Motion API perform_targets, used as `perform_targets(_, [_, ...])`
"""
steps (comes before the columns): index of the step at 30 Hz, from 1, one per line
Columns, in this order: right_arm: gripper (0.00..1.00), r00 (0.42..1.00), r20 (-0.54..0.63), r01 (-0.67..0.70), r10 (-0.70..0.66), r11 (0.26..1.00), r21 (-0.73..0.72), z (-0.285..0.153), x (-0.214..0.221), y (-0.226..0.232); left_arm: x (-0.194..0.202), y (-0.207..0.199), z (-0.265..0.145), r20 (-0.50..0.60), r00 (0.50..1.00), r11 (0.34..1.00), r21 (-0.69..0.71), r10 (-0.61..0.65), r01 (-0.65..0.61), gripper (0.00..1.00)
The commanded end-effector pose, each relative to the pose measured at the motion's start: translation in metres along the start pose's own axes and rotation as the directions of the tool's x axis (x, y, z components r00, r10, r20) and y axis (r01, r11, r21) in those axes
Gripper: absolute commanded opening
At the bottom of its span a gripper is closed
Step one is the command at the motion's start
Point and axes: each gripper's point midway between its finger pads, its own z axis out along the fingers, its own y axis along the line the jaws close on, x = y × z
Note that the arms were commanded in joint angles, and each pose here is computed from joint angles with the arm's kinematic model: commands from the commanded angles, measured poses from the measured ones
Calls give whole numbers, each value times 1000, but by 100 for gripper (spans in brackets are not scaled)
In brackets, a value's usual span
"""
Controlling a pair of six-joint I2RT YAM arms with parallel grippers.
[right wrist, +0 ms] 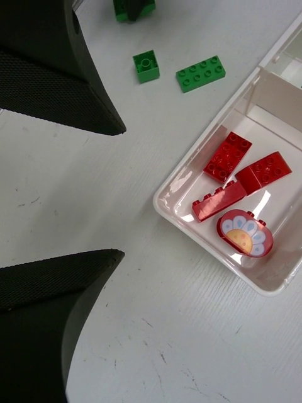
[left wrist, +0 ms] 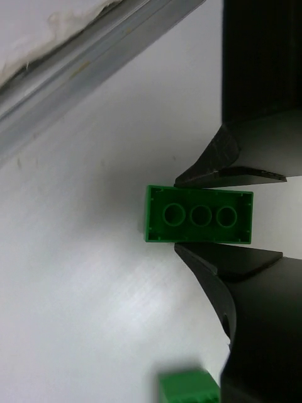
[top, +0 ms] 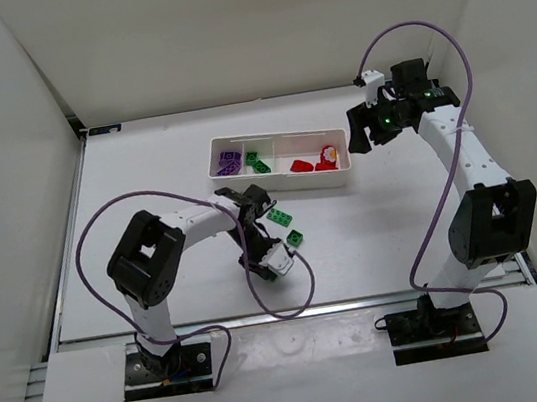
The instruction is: Sort the legos into containers by color
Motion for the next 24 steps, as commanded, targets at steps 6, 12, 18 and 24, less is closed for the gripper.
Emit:
perform_targets(6, [76, 993, 98, 72, -65, 995, -64, -3, -20, 25, -45, 83, -141, 169, 952, 835, -457, -257, 306, 10])
perform_targets(12, [76, 994, 100, 53, -43, 993, -102, 15, -19, 48, -48, 145, -256, 383, 829, 370, -760, -407, 534, 10])
perform_targets(18, [77, 994, 81, 82, -69, 983, -164, 34, -19, 83, -3, 184, -299, 553, 660, 130, -708, -509, 694, 10])
perform_targets(24, [77, 989, 58, 148, -139, 967, -209, 33, -8, 105, 45, 215, -302, 636, 493, -11, -619, -593, 786, 10])
